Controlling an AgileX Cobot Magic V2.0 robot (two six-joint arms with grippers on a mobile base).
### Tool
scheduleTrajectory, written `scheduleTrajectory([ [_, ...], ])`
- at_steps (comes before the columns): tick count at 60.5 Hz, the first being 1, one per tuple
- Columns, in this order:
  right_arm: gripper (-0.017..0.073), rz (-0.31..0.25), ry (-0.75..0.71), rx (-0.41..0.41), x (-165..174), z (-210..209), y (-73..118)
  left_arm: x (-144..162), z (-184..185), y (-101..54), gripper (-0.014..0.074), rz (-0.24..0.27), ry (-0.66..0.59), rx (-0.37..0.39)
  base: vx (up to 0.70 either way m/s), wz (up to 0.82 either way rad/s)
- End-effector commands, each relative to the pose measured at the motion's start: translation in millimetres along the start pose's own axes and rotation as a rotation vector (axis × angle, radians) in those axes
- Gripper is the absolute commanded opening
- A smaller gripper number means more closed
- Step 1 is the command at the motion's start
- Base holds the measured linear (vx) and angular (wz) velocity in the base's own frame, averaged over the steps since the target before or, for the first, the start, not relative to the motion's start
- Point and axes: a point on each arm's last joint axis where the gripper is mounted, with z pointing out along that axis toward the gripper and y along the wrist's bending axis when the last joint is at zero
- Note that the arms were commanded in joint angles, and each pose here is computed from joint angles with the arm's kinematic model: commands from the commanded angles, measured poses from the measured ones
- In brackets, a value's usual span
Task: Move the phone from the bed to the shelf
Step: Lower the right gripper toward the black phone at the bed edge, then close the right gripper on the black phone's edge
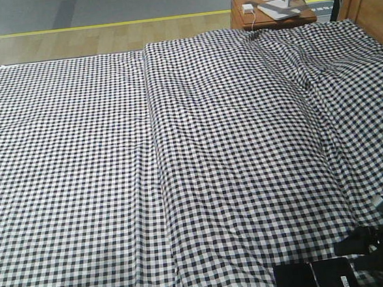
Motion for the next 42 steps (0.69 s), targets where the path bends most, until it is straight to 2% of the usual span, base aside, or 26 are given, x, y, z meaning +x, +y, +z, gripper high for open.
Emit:
scheduleTrajectory([
  [1, 0.0594, -0.044, -0.023, -0.058, -9, -13, 13.3, -14, -3, 1.5, 0.0001, -0.014, -0.106, -0.007, 0.0, 0.0],
  [17, 0.0594, -0.022, -0.017, -0.08, -5, -2, 5.3, -14, -3, 1.5, 0.0001, -0.014, -0.106, -0.007, 0.0, 0.0],
  [28, 0.0594, 0.0, -0.023, -0.128, 0, 8, 1.0, -14, -3, 1.5, 0.0001, -0.014, -0.106, -0.007, 0.0, 0.0],
  [36, 0.0594, 0.014, -0.021, -0.179, 2, 16, 3.3, -14, -3, 1.5, 0.0001, -0.014, -0.106, -0.007, 0.0, 0.0],
  [42, 0.0594, -0.003, 0.002, -0.191, 1, 23, 10.0, -14, -3, 1.5, 0.0001, -0.014, -0.106, -0.007, 0.0, 0.0],
])
